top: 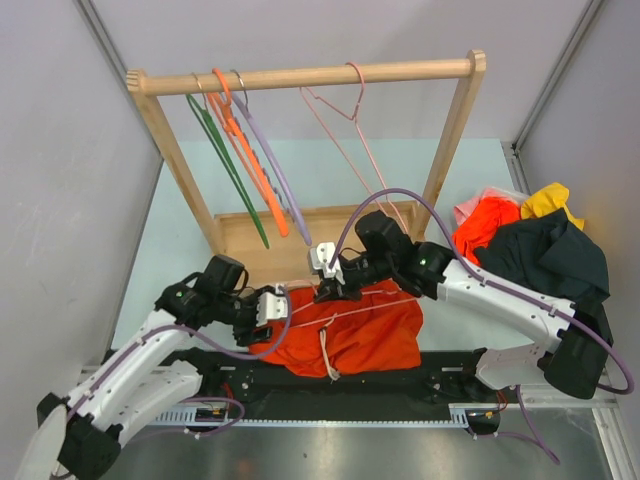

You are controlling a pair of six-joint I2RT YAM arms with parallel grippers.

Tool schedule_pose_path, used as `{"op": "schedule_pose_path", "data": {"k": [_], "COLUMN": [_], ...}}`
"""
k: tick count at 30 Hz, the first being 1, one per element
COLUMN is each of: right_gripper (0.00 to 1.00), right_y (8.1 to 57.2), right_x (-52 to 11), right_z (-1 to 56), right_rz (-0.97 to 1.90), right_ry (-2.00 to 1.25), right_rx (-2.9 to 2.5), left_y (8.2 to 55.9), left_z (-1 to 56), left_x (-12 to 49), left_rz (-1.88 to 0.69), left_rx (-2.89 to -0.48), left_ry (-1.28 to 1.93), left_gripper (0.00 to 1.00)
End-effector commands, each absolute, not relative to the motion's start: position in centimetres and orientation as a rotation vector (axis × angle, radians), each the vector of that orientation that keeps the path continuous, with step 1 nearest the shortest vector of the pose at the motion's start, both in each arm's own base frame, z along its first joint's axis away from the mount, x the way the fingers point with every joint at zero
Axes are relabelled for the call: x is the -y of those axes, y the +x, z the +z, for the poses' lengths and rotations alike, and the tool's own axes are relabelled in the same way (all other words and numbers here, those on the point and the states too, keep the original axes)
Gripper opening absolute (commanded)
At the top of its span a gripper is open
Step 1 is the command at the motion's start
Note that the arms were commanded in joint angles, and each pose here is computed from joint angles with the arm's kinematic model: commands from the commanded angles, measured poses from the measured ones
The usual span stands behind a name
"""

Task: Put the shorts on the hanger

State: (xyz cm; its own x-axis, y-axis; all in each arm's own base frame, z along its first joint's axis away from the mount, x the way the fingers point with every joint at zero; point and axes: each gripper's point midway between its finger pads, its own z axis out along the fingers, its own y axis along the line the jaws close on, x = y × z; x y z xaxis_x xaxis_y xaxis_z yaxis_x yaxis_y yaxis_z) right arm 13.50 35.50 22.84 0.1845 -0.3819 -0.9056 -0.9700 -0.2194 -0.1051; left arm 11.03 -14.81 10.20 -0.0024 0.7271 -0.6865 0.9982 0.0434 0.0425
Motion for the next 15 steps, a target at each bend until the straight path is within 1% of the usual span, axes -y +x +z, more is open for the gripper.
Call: {"op": "schedule_pose_path", "data": {"k": [1,3,4,5,6,7,8,10,11,12,13,14,15], "right_gripper": [0.00,0.00,0.00,0.00,0.00,0.00,0.09,0.24,0.47,0.57,0.62,0.73,0.79], "right_y": [13.6,13.7,13.7,13.7,13.4,13.5,13.4,13.2,13.3,13.7,13.8,14.5,14.9], "right_x": [-36.4,-36.5,-36.4,-36.2,-35.6,-35.2,-34.8,-33.3,-32.7,-31.9,-31.2,-30.5,-29.7], "right_z": [26.5,26.6,26.7,26.8,26.8,26.8,26.8,26.6,26.8,26.6,27.4,27.8,27.8], "right_rz": [1.034,1.030,1.026,1.015,1.002,0.988,0.975,0.935,0.915,0.882,0.866,0.844,0.835], "right_ry": [-1.644,-1.635,-1.636,-1.638,-1.647,-1.652,-1.657,-1.667,-1.655,-1.630,-1.596,-1.555,-1.512], "right_rx": [-1.156,-1.153,-1.150,-1.147,-1.154,-1.160,-1.167,-1.202,-1.221,-1.284,-1.294,-1.326,-1.390], "left_y": [11.3,10.9,10.7,10.6,10.6,10.7,10.7,10.9,11.1,11.0,11.1,11.1,11.2], "left_z": [11.4,11.3,11.3,11.2,11.4,11.4,11.1,11.0,10.8,10.7,10.5,10.5,10.3], "left_x": [16.5,16.6,16.7,16.7,16.7,16.7,16.4,16.1,15.8,15.6,15.4,15.3,15.0], "left_rz": [-0.746,-0.761,-0.756,-0.751,-0.736,-0.722,-0.700,-0.667,-0.639,-0.631,-0.621,-0.609,-0.591], "left_rx": [-1.760,-1.732,-1.719,-1.710,-1.698,-1.690,-1.696,-1.689,-1.697,-1.695,-1.702,-1.705,-1.707], "left_ry": [1.725,1.758,1.774,1.779,1.775,1.775,1.778,1.779,1.785,1.799,1.807,1.810,1.827], "left_gripper": [0.57,0.43,0.24,0.14,0.04,0.00,0.00,0.00,0.00,0.00,0.00,0.00,0.00]}}
